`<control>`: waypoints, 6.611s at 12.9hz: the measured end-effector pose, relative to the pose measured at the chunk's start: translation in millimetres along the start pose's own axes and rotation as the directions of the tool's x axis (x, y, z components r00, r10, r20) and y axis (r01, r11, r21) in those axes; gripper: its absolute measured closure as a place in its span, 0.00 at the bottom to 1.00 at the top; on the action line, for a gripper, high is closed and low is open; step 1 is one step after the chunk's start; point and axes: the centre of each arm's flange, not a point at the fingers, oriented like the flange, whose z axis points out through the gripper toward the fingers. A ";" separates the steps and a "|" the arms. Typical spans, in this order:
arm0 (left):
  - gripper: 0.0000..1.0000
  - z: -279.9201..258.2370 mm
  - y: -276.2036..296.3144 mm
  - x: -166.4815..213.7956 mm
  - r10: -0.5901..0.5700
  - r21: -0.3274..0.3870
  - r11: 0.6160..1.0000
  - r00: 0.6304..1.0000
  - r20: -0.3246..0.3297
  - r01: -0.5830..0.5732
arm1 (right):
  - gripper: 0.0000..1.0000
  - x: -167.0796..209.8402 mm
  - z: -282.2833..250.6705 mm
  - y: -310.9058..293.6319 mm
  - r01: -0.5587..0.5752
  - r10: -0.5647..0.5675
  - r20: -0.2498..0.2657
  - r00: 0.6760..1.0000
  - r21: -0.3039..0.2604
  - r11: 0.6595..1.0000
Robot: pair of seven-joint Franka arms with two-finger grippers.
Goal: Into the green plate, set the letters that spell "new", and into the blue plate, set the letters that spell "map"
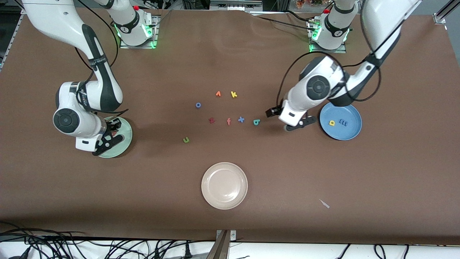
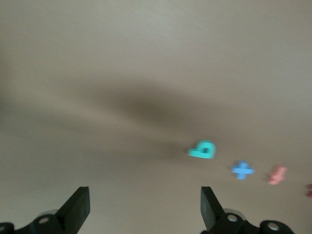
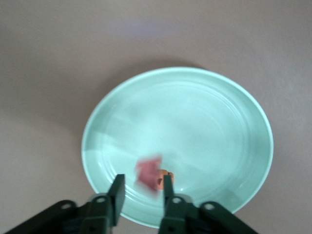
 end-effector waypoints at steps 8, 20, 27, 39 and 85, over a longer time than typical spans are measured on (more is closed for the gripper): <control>0.02 80.5 52.4 -4.0 -0.072 0.049 0.996 0.997 -0.039 0.074 | 0.00 25.1 -12.0 -38.0 -0.312 0.319 -0.042 0.947 0.113 0.943; 0.34 106.2 54.2 -7.4 -0.036 0.072 0.997 0.998 -0.053 0.039 | 0.00 112.4 -43.3 -174.0 -0.563 0.595 -0.126 0.794 0.217 0.798; 0.38 111.4 57.2 -9.1 -0.031 0.075 0.997 0.998 -0.051 0.035 | 0.00 146.8 -29.9 -216.8 -0.501 0.538 -0.145 0.830 0.229 0.835; 0.63 108.6 61.8 -4.2 -0.035 0.062 0.997 0.998 -0.056 0.039 | 0.03 164.1 9.7 -248.7 -0.253 0.265 -0.234 0.935 0.084 0.964; 0.00 -298.6 -209.8 191.4 0.387 0.206 0.895 0.918 0.090 -0.397 | 0.36 10.4 4.4 -36.0 -0.384 0.383 -0.033 0.923 -0.035 0.923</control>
